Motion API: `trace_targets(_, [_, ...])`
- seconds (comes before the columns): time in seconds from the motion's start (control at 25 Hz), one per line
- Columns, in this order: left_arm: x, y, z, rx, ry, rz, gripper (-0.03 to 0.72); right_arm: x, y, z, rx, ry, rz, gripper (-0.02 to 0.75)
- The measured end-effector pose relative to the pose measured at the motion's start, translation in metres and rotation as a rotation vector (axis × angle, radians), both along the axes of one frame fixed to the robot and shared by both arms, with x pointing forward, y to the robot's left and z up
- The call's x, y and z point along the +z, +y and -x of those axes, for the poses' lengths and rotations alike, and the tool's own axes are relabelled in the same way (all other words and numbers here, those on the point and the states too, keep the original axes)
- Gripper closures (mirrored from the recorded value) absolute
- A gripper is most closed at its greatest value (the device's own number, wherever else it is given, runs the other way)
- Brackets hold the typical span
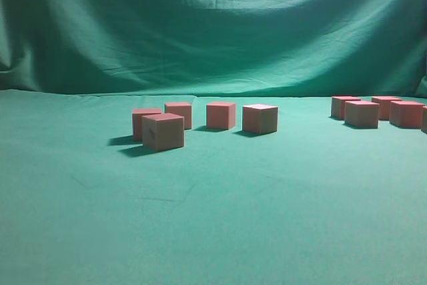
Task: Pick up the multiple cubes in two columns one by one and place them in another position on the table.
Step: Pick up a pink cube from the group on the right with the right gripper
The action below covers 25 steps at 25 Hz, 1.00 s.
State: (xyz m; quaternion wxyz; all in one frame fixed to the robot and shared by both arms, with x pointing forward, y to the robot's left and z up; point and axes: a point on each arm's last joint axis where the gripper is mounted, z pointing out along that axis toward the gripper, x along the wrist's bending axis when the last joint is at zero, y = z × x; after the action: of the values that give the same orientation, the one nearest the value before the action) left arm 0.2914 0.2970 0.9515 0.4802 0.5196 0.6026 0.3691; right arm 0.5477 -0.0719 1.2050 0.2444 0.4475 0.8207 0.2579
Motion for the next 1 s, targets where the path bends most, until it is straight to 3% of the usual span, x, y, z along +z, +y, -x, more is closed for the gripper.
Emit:
trace_targets(0.12, [0.000,0.000,0.000,0.000,0.000,0.000,0.688,0.009,-0.051,-0.003,-0.128,0.002,-0.011,0.190])
trace_targets(0.24, [0.000,0.000,0.000,0.000,0.000,0.000,0.688,-0.011,-0.093,-0.008,-0.258,0.082,0.011,0.190])
trace_targets(0.52, [0.000,0.000,0.000,0.000,0.000,0.000,0.688,-0.114,-0.163,-0.012,-0.500,0.396,0.085,0.190])
trace_targets(0.76, [0.000,0.000,0.000,0.000,0.000,0.000,0.688,-0.178,-0.178,-0.008,-0.556,0.434,-0.039,0.190])
trace_targets(1.0, [0.000,0.000,0.000,0.000,0.000,0.000,0.688,-0.213,-0.175,-0.019,-0.552,0.425,-0.056,0.190])
